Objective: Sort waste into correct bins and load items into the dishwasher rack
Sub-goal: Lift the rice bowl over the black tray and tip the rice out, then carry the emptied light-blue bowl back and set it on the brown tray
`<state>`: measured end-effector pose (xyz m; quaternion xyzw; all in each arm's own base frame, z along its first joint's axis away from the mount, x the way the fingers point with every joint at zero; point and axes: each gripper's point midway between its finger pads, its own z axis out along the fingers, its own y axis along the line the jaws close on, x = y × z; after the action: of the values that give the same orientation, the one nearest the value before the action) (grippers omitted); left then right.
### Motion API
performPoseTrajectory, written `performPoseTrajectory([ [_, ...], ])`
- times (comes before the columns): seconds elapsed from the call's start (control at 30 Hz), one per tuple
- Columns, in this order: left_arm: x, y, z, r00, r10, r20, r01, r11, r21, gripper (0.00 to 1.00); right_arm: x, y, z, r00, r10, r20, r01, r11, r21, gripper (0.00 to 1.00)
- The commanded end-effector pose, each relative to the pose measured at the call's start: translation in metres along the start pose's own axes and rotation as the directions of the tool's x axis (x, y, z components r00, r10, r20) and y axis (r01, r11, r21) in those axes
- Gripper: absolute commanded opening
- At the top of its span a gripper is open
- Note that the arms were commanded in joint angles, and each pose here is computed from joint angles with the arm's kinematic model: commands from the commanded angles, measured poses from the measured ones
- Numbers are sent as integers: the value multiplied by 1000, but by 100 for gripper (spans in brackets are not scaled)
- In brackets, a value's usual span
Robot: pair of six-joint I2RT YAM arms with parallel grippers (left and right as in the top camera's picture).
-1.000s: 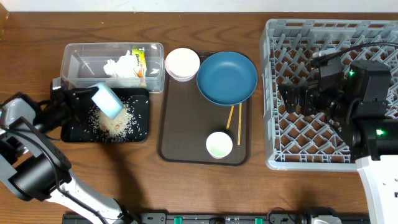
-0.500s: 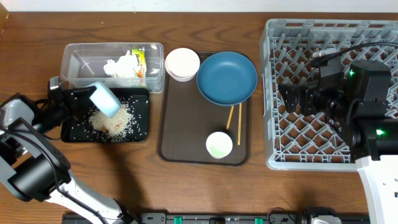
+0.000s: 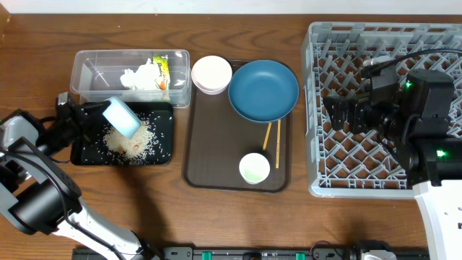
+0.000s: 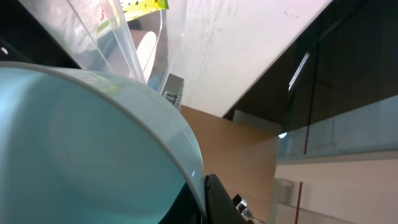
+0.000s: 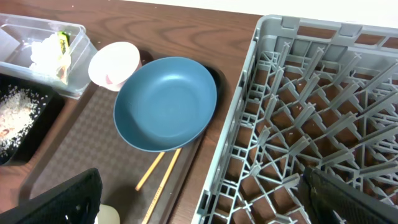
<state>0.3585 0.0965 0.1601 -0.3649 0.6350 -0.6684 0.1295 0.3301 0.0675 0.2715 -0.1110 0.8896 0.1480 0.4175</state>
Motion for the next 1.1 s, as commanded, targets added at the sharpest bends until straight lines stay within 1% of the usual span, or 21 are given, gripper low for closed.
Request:
performPoseTrajectory([
  [0.0,9,-14,-2,1000,-7,4,7,1000,26,6,-6,1,-4,1000,10,13,-10,1000,-5,99],
  [0.1,12,-17,-2,997,79,5,-79,997,14,6,-5,1,-4,1000,11,11,-11,1000,-5,99],
  [0.17,15,-15,-2,997,73,0,-73,997,-10,6,-5,1,-4,1000,11,11,-11,1000,-5,99],
  [0.23,24,-19,1,994,107,-13,-107,994,-18,6,-5,1,-4,1000,11,11,-11,1000,-5,99],
  [0.3,40,-26,7,987,156,-41,-157,987,-26,6,-5,1,-4,1000,11,11,-11,1000,-5,99],
  [0.37,65,-35,17,972,215,-92,-220,974,-48,6,-6,1,-4,1000,11,11,-11,1000,-5,99],
  [0.43,92,-43,27,939,306,-155,-319,945,-67,6,-5,1,-4,1000,11,11,-11,1000,-5,99],
  [0.5,120,-43,39,889,388,-242,-423,899,-110,6,-5,1,-4,1000,11,11,-11,1000,-5,99],
  [0.57,143,-38,49,814,472,-339,-544,825,-157,6,-5,1,-4,1000,11,11,-11,1000,-5,99],
  [0.6,152,-31,54,773,499,-391,-599,777,-194,6,-5,1,-4,1000,11,11,-11,1000,-5,99],
  [0.63,155,-23,57,751,500,-431,-630,737,-245,6,-5,1,-4,1000,11,11,-11,1000,-5,99],
  [0.7,157,-4,62,739,465,-487,-658,651,-378,6,-5,1,-4,1000,11,11,-11,1000,-5,99],
  [0.73,156,7,66,731,450,-513,-676,581,-453,6,-5,1,-4,1000,11,11,-11,1000,-5,99],
  [0.77,156,13,68,722,446,-528,-689,534,-490,6,-5,1,-4,1000,11,11,-11,1000,-5,99],
  [0.83,156,28,79,698,433,-570,-716,410,-565,6,-5,1,-4,1000,12,10,-12,1000,-5,99],
  [0.87,156,33,83,687,431,-585,-726,365,-583,6,-5,1,-4,1000,12,10,-12,1000,-5,99],
  [0.9,156,40,90,665,432,-609,-742,294,-602,7,-5,1,-4,1000,12,10,-12,1000,-5,99],
  [0.97,159,49,103,623,440,-647,-769,188,-611,6,-5,1,-4,1000,12,10,-12,1000,-5,99],
  [1.0,161,52,109,609,443,-658,-776,157,-611,7,-5,1,-4,1000,12,10,-12,1000,-5,99],
  [1.07,171,60,126,561,451,-694,-803,92,-589,6,-5,1,-4,1000,12,9,-12,1000,-5,99],
])
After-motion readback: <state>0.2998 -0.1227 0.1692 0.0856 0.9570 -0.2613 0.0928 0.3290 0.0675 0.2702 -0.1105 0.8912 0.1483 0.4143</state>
